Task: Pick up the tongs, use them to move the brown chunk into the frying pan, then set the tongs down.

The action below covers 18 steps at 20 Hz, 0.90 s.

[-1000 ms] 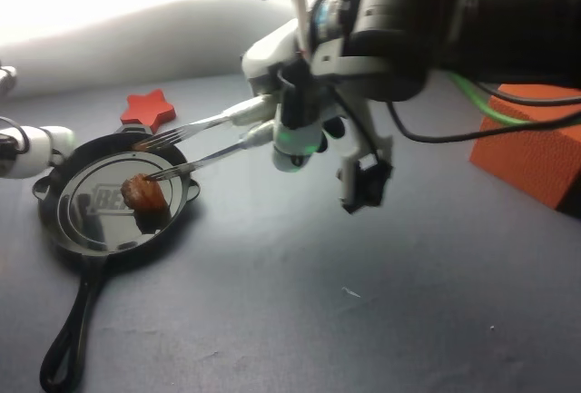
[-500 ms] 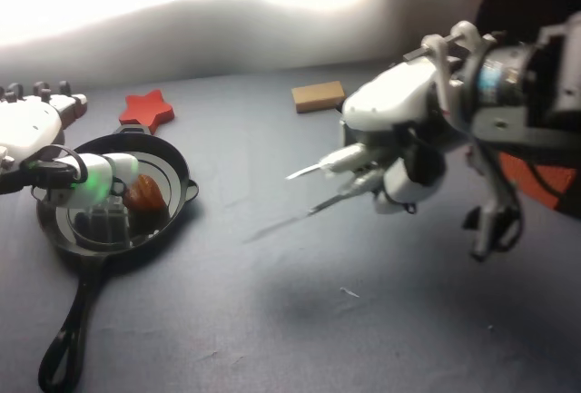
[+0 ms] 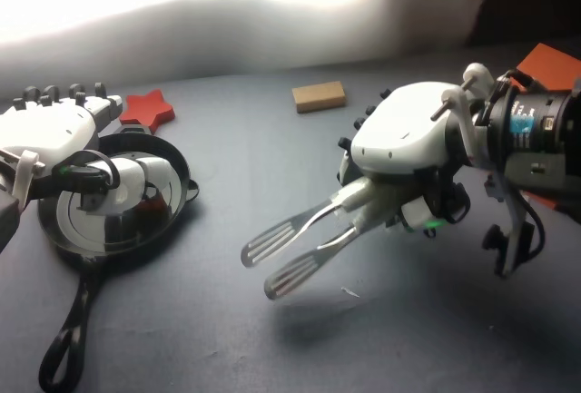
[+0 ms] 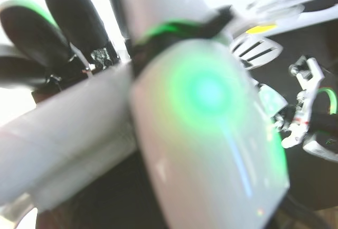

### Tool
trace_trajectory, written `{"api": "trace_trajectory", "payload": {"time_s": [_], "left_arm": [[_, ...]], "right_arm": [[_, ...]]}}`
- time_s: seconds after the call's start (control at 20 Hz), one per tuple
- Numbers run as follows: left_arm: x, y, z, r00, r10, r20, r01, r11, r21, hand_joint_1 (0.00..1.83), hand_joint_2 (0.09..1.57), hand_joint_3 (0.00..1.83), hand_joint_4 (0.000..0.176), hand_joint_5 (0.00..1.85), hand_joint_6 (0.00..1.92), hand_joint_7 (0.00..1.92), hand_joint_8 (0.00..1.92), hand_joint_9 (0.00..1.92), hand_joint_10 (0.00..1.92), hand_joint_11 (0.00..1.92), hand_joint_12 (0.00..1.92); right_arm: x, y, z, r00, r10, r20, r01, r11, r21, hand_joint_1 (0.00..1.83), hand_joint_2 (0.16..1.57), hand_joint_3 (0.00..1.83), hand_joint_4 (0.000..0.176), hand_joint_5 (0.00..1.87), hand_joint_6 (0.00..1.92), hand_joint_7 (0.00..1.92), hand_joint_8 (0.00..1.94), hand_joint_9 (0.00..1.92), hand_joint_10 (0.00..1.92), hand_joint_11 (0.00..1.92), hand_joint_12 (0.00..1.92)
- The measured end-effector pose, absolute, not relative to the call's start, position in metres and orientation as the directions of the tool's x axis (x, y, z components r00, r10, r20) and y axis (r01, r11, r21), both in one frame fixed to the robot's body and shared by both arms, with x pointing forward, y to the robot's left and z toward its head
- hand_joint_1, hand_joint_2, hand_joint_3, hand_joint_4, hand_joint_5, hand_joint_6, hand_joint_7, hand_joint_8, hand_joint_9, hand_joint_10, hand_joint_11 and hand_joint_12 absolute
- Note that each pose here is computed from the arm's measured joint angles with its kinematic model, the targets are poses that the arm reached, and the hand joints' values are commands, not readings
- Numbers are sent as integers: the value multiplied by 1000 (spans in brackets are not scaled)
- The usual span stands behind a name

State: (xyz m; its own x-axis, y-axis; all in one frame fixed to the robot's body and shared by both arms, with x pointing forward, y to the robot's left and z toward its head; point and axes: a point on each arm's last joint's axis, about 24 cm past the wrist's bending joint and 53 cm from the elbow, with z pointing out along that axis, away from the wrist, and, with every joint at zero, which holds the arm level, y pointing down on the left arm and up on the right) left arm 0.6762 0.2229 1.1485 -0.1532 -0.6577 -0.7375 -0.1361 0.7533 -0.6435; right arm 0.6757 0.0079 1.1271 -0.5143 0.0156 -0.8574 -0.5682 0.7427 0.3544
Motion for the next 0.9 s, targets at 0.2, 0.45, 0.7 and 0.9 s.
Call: {"api": "trace_trajectory", "payload": {"time_s": [0.2,0.45,0.7,0.9], "left_arm": [[676,223,1148,-153,-661,-735,-139,751,-646,180,1281,0,5,93,3,111,2,75,4,0,261],[676,222,1148,-156,-661,-734,-138,750,-647,98,1294,2,5,79,2,77,2,42,3,0,174],[676,222,1148,-156,-662,-733,-138,750,-647,109,1293,0,3,71,1,85,0,51,3,0,199],[676,222,1148,-156,-662,-733,-138,750,-647,135,1291,2,0,94,2,97,1,57,0,0,188]], "right_arm": [[673,2,1110,-537,-10,-843,-550,762,341,1049,1266,0,0,709,1392,908,700,807,952,634,1408],[668,2,1110,-532,-21,-846,-561,757,334,480,1287,0,0,411,306,565,84,391,436,14,1408],[663,-4,1101,-545,-41,-837,-553,769,322,375,1094,0,0,104,5,152,6,121,18,0,443],[656,-12,1104,-546,-45,-836,-551,771,318,298,998,0,0,0,0,6,0,1,0,0,3]]}}
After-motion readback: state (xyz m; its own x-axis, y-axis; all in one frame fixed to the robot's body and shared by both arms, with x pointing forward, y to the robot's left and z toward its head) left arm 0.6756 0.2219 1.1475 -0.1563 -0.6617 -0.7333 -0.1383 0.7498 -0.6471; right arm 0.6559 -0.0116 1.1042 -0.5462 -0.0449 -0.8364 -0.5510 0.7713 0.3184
